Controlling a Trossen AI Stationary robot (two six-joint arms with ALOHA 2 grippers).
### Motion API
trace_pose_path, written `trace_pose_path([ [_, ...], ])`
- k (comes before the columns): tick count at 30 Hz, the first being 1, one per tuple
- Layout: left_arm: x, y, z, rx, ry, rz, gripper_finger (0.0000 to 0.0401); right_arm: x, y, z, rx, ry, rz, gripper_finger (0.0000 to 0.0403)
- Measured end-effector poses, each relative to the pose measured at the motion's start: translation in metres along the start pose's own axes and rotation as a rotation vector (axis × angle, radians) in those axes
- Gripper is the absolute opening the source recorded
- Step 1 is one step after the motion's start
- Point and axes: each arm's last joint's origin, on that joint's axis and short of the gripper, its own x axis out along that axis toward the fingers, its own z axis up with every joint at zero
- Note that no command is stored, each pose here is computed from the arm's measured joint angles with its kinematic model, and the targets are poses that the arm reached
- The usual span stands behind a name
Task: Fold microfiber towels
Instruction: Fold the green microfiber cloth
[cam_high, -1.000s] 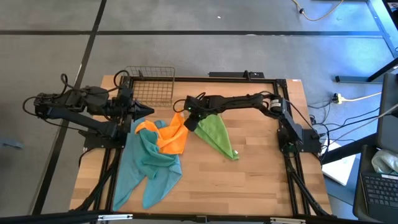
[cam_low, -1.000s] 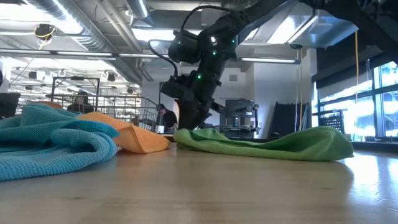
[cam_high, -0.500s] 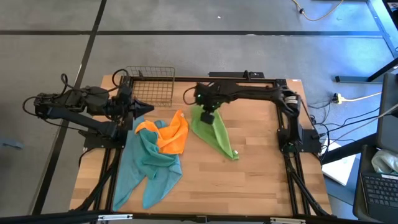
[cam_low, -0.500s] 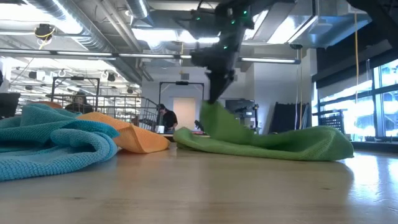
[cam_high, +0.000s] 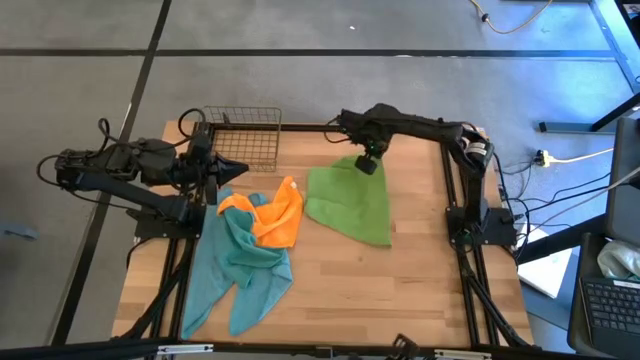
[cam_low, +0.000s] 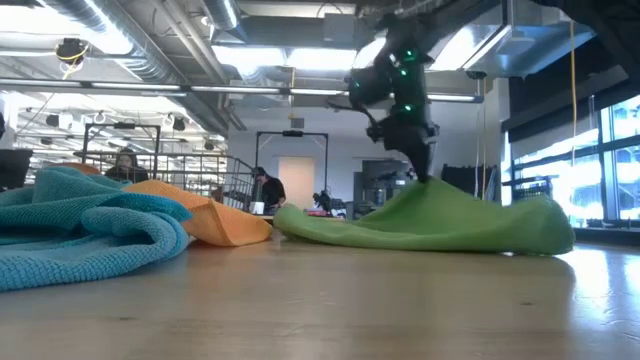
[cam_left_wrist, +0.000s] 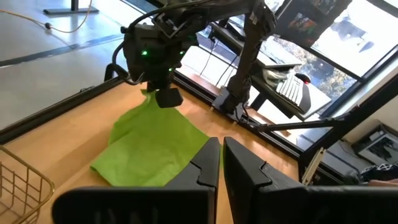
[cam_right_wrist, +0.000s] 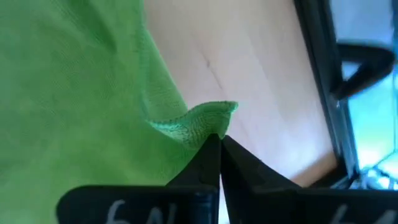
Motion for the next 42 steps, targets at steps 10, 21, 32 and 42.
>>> trace_pose_path([
  [10,0.000,0.000,0.000,0.018,-0.005,0.000,0.0014,0.032,-0.012,-0.020,0.138,0.183,0.068,0.0041],
  [21,0.000,-0.002,-0.001,0.025,0.044,-0.076,0.0014,-0.039,-0.027,-0.022,0.222,-0.303,0.160,0.0125],
  [32,0.000,-0.003,-0.001,0.085,0.043,-0.098,0.0014,-0.065,0.014,-0.012,0.126,-0.518,0.497,0.0141],
  [42,0.002,-0.003,0.000,0.037,0.020,-0.046,0.0014,0.010,0.114,0.004,-0.109,-0.365,0.529,0.0141],
])
